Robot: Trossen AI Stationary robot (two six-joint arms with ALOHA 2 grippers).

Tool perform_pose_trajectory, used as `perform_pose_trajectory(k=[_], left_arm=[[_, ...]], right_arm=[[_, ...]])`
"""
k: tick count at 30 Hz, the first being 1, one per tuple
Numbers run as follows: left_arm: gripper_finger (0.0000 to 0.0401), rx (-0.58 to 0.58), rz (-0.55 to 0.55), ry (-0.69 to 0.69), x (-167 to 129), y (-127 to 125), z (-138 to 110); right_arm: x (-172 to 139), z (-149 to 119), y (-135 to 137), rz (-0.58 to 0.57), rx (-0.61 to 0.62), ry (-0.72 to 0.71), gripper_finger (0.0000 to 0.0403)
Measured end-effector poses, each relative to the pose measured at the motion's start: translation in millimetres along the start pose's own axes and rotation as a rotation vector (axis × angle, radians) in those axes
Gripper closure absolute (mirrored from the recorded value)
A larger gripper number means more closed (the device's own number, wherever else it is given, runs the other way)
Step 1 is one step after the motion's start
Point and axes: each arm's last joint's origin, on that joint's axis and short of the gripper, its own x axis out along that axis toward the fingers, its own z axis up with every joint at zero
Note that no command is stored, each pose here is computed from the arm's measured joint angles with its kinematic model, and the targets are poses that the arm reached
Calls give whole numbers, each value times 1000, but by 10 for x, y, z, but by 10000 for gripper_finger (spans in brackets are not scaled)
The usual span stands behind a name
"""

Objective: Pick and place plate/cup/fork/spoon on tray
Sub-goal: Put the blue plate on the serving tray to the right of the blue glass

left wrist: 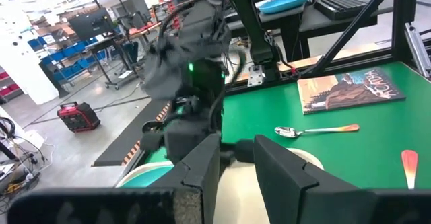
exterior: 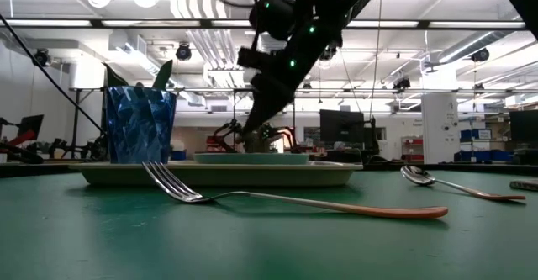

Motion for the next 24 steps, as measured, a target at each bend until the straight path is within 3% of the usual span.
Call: perform_pose_trajectory(k=[7, 12, 20, 24], left_arm=[[321, 2, -1, 3, 5, -6, -3], [321, 2, -1, 3, 8, -8, -4], [321, 5, -1, 5, 14, -13, -6], [321, 12, 1, 6, 14, -13, -6]], right_arm=[[-238, 61, -39, -3, 94, -11, 262], [-504, 30, -130, -3, 103, 48, 295], [-657, -207, -613, -66, 191, 185, 378], [-591, -411, -903, -101, 253, 259, 393]])
